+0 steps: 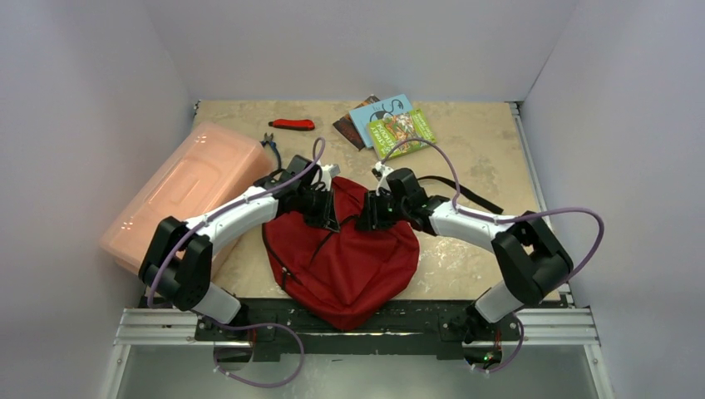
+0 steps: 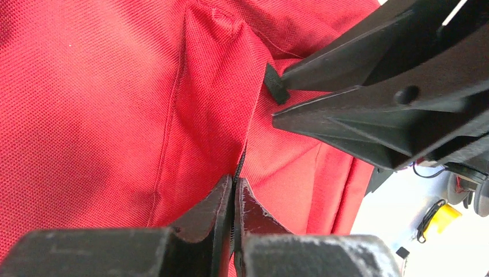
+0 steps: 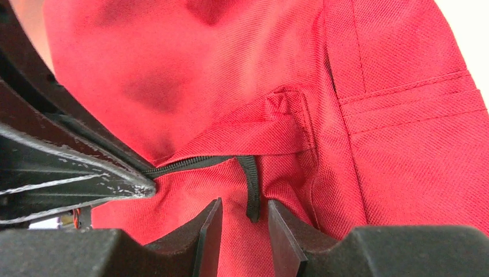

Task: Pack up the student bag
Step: Zip the student bag at the center of the board.

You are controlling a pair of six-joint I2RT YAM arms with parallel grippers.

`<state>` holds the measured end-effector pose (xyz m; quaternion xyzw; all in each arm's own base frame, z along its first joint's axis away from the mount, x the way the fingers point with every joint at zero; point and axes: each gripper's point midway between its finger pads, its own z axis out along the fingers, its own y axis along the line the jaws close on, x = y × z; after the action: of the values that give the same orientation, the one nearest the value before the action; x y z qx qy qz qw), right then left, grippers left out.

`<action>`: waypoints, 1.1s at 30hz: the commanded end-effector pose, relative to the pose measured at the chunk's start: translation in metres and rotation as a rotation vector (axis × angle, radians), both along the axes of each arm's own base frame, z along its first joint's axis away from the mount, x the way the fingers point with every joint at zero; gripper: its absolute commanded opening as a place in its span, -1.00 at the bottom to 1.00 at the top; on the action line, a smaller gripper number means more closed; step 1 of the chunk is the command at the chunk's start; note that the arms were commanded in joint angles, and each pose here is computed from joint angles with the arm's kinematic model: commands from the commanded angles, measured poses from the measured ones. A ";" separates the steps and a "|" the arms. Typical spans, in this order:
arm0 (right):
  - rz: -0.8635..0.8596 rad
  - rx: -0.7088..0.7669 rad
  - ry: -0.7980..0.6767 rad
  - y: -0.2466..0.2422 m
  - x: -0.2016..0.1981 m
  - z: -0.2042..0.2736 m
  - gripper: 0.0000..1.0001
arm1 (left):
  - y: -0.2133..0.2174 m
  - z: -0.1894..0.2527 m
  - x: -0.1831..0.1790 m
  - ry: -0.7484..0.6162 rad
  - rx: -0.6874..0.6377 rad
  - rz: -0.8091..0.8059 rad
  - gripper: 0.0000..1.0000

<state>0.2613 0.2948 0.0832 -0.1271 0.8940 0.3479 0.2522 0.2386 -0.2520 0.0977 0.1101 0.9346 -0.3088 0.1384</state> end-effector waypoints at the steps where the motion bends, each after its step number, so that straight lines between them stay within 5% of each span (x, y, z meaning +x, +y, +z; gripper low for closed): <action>1: 0.016 0.066 -0.062 0.018 0.016 0.018 -0.23 | -0.006 0.005 -0.001 -0.021 -0.036 -0.004 -1.00; 9: 0.017 0.065 -0.086 0.025 0.029 0.019 -0.25 | -0.011 0.004 -0.006 -0.014 -0.054 -0.016 -1.00; 17: 0.000 -0.034 -0.128 0.026 0.031 0.006 -0.50 | -0.011 0.007 -0.007 -0.018 -0.055 -0.017 -1.00; 24: 0.018 -0.015 -0.136 0.025 0.019 0.017 -1.00 | -0.007 0.016 -0.008 -0.040 -0.044 -0.024 -1.00; 29: 0.038 0.026 -0.103 0.025 0.004 0.029 -1.00 | -0.006 0.035 0.002 -0.090 -0.067 -0.005 -0.19; 33: 0.037 0.054 -0.102 0.023 -0.002 0.035 -1.00 | -0.012 0.045 0.024 -0.119 -0.061 0.032 0.13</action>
<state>0.2704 0.3149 0.1011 -0.1528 0.8805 0.3399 0.2929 0.2343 -0.2544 0.1126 0.1114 0.9287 -0.3190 0.1530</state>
